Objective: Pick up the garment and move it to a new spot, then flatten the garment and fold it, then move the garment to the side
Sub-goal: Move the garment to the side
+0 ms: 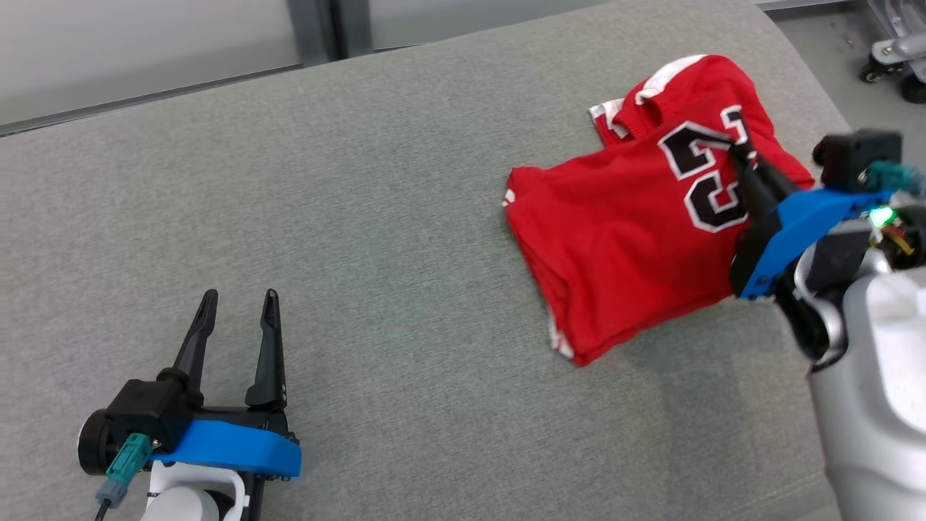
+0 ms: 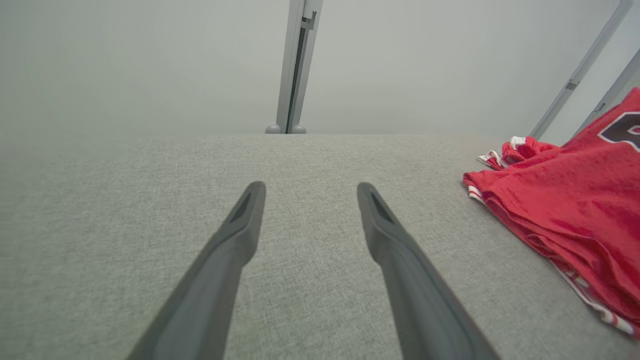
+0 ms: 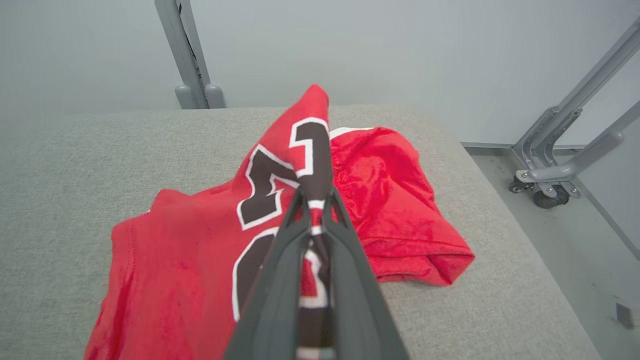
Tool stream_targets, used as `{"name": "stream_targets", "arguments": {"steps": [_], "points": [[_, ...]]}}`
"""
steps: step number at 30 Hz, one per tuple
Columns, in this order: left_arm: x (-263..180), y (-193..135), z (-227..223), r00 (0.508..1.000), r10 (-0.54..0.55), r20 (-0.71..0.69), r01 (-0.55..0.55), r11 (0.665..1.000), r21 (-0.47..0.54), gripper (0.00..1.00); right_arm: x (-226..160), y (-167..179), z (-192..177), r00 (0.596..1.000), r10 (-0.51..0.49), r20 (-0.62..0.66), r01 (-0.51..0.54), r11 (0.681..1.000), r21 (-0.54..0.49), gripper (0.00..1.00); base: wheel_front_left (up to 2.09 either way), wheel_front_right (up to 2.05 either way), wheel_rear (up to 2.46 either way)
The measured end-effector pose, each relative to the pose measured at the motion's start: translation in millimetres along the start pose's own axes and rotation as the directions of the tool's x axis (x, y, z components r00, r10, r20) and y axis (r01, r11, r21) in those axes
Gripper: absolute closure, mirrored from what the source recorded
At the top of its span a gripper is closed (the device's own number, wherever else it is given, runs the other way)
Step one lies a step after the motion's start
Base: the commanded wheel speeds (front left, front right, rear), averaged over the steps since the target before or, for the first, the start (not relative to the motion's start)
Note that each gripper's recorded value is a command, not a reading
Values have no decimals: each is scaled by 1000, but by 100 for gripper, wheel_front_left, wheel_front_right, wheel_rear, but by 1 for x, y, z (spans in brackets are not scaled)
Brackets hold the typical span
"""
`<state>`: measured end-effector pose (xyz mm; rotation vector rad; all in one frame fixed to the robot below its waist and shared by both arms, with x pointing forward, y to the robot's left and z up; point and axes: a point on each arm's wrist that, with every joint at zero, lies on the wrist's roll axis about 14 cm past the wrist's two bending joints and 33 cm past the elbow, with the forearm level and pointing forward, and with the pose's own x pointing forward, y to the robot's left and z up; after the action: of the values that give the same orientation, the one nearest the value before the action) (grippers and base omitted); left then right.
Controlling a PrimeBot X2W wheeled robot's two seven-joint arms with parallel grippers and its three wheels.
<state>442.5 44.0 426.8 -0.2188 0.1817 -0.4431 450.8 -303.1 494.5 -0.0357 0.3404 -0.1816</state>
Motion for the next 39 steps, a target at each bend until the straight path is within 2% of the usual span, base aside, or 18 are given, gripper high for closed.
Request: {"name": "stream_targets", "arguments": {"steps": [10, 19, 20, 21, 28, 39], "points": [[-16, 28, -3, 996, 88, -4, -88, 996, 0, 0, 43, -19, 36, 999, -37, 18, 37, 999, -21, 100, 0, 0, 0], [-23, 48, -7, 990, 138, -16, -138, 990, 5, 0, 58, -71, 39, 986, -168, 12, 169, 984, -60, 100, 0, 0, 0], [-24, 49, -8, 990, 141, -19, -141, 990, 6, 0, 59, -76, 40, 983, -184, 19, 185, 980, -72, 81, 0, 0, 0], [-24, 50, -9, 989, 144, -20, -144, 990, 7, 0, 59, -80, 39, 980, -197, 19, 198, 977, -83, 0, 0, 0, 0], [-24, 51, -9, 989, 147, -22, -147, 989, 7, 0, 62, -76, 32, 978, -203, 45, 205, 977, -63, 0, 0, 0, 0], [-27, 51, 6, 988, 156, 15, -156, 988, 17, 0, 62, -30, 56, 985, -85, 150, 101, 990, -100, 0, 0, 0, 0]]}}
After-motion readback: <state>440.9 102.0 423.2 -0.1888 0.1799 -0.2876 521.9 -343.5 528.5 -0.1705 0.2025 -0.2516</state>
